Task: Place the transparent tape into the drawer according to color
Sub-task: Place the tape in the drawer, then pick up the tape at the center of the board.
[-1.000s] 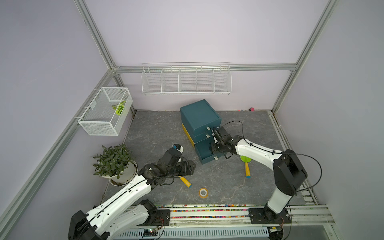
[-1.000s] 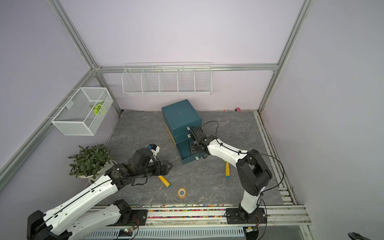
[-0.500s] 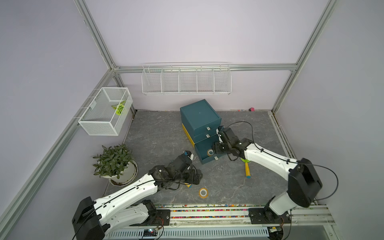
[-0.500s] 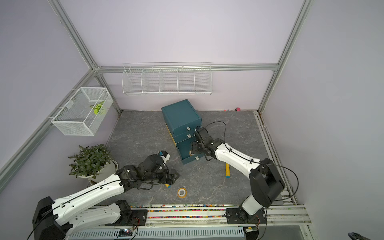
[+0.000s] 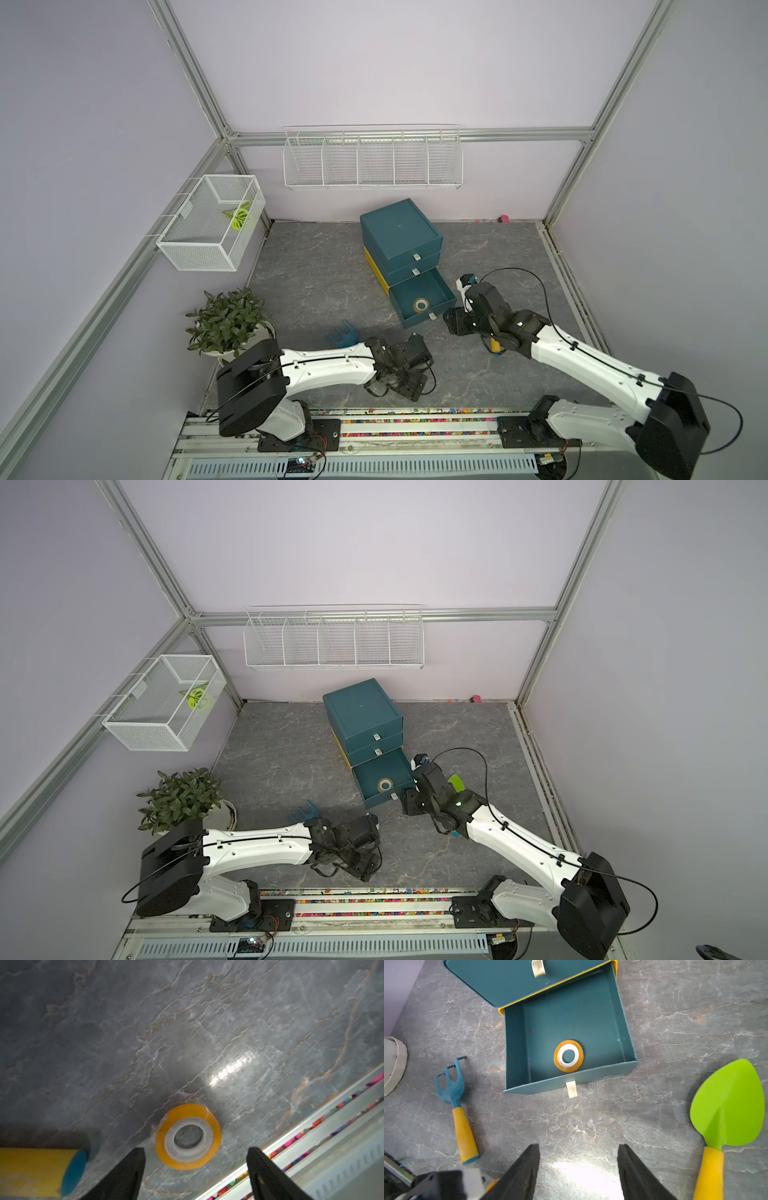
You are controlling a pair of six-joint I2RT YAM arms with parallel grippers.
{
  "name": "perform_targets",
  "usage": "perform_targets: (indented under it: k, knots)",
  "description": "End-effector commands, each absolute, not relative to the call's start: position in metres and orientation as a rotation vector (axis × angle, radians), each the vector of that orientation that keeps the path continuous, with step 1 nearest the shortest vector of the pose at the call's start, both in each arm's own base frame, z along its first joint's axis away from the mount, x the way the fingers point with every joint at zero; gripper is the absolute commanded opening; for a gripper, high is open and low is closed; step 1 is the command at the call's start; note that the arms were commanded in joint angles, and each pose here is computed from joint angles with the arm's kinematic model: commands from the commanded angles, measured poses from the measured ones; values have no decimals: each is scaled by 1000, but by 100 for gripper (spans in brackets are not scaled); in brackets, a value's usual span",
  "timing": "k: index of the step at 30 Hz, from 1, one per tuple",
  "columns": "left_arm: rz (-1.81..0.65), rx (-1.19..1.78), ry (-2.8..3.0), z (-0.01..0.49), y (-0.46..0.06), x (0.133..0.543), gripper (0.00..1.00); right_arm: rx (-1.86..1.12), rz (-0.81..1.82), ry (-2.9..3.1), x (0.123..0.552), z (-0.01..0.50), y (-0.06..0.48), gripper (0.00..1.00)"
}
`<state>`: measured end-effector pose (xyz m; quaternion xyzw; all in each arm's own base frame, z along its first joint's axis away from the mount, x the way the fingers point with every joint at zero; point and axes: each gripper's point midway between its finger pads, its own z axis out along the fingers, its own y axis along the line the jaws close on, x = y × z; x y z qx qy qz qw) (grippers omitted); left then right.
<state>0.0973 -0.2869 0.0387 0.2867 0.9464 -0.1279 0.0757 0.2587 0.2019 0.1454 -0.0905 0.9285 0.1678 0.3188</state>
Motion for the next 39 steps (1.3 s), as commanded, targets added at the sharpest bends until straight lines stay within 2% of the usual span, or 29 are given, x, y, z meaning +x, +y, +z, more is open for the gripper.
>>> perform_targets:
  k: [1,15,25,27,31,35,39]
  knots:
    - [-374,869,2809,47,-294,103,81,-215,439,2427,253,150,195,65]
    - [-89,947,2921,8,-270,93,73,-173,405,2364,254,170,181,66]
    - [-23,924,2910,1,-267,98,52,-127,360,2342,256,175,172,66]
    - [-4,899,2890,5,-266,103,47,-121,357,2342,257,175,171,66]
    - [-14,860,2845,24,-272,112,43,-112,353,2349,258,173,171,66]
    - [-125,814,2757,67,-290,124,42,-100,353,2346,258,173,170,66]
    - [-136,725,2632,120,-297,147,42,-90,349,2342,257,174,168,66]
